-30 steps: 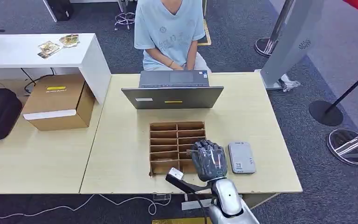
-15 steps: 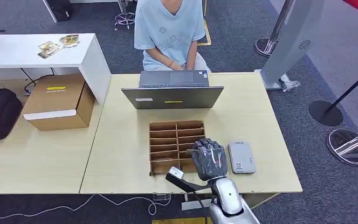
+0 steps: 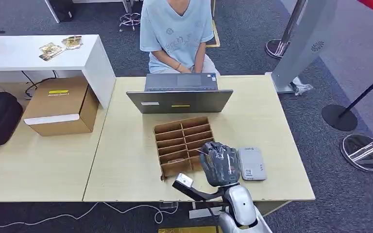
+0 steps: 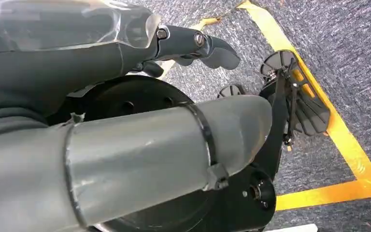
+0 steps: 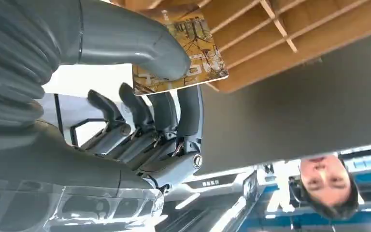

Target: Pass the card to the sensor for recognition and then transmit it.

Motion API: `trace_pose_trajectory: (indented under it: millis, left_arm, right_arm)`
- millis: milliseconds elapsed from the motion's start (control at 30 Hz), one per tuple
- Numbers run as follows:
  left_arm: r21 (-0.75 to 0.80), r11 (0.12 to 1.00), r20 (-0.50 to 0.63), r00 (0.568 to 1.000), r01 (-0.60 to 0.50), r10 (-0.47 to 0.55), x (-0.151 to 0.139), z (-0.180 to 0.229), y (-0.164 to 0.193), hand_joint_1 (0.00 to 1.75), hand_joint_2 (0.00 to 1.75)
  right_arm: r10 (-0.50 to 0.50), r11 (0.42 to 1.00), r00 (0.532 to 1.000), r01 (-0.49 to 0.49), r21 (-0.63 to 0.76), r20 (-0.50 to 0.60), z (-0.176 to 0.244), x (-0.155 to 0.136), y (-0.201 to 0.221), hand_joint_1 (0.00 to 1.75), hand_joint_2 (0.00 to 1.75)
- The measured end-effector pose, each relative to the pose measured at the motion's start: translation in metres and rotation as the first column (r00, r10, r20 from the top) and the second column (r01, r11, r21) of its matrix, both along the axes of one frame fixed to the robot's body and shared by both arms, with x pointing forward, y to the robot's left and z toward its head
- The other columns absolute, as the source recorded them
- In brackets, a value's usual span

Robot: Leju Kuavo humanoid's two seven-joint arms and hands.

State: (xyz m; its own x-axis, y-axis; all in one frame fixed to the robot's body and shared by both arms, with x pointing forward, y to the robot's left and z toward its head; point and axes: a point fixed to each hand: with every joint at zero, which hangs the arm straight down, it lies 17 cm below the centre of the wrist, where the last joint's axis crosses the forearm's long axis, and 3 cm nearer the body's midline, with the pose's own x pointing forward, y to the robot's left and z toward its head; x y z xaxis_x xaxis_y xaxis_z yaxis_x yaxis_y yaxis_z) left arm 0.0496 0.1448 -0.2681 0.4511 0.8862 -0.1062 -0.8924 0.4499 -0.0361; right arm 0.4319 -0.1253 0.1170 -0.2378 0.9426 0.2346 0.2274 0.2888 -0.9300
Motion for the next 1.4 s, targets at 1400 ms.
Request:
trace_pose_trajectory:
  millis: [1400]
  left_arm:
    - [0.015, 1.0, -0.014, 1.0, 0.018, -0.018, -0.003, -0.001, 0.002, 0.0, 0.0]
  right_arm:
    - [-0.012, 0.999, 0.969, -0.001, 0.049, 0.248, 0.088, 0.001, -0.01, 1.69, 1.75]
